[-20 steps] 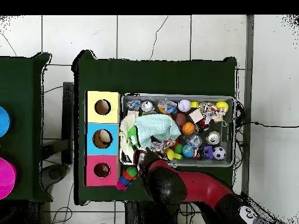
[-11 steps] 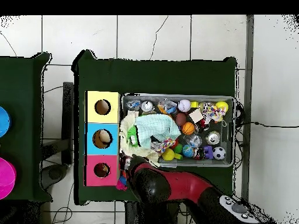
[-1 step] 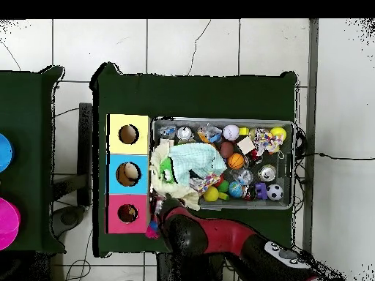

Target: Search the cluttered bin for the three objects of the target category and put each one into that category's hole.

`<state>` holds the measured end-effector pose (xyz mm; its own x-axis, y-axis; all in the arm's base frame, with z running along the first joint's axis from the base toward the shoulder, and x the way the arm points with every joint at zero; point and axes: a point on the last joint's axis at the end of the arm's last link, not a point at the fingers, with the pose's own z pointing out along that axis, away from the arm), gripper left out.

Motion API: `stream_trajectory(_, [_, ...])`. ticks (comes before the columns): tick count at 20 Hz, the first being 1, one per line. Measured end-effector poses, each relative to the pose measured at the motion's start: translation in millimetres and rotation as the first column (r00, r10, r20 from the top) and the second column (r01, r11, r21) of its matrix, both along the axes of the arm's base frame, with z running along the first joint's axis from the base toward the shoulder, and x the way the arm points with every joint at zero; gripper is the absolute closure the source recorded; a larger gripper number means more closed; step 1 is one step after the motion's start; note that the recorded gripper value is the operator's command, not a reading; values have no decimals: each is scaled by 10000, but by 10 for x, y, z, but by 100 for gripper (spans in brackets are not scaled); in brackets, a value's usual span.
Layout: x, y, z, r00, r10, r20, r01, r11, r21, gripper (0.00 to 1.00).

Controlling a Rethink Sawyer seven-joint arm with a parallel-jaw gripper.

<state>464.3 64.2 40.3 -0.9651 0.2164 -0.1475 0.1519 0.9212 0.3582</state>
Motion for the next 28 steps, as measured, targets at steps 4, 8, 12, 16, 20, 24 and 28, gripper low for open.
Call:
stream_trajectory(4, [-46, -48, -170, 10000, 23, -33, -23, 10000, -9, 0])
stream_trajectory(8, [-123, -53, -307, 9996, 239, -129, -238, 9997, 47, 0])
stream_trajectory(12, [-155, -64, -448, 9989, 457, 54, -457, 9989, 31, 0])
stream_trajectory(16, [-162, -88, -544, 9978, 538, 393, -532, 9985, -149, 0])
stream_trajectory(20, [-193, -153, -620, 9929, 772, 910, -727, 9960, -525, 0])
stream_trajectory(24, [-242, -305, -650, 9840, 1298, 1222, -1203, 9893, -822, 0])
stream_trajectory(28, [-249, -454, -652, 9773, 1548, 1444, -1418, 9852, -965, 0])
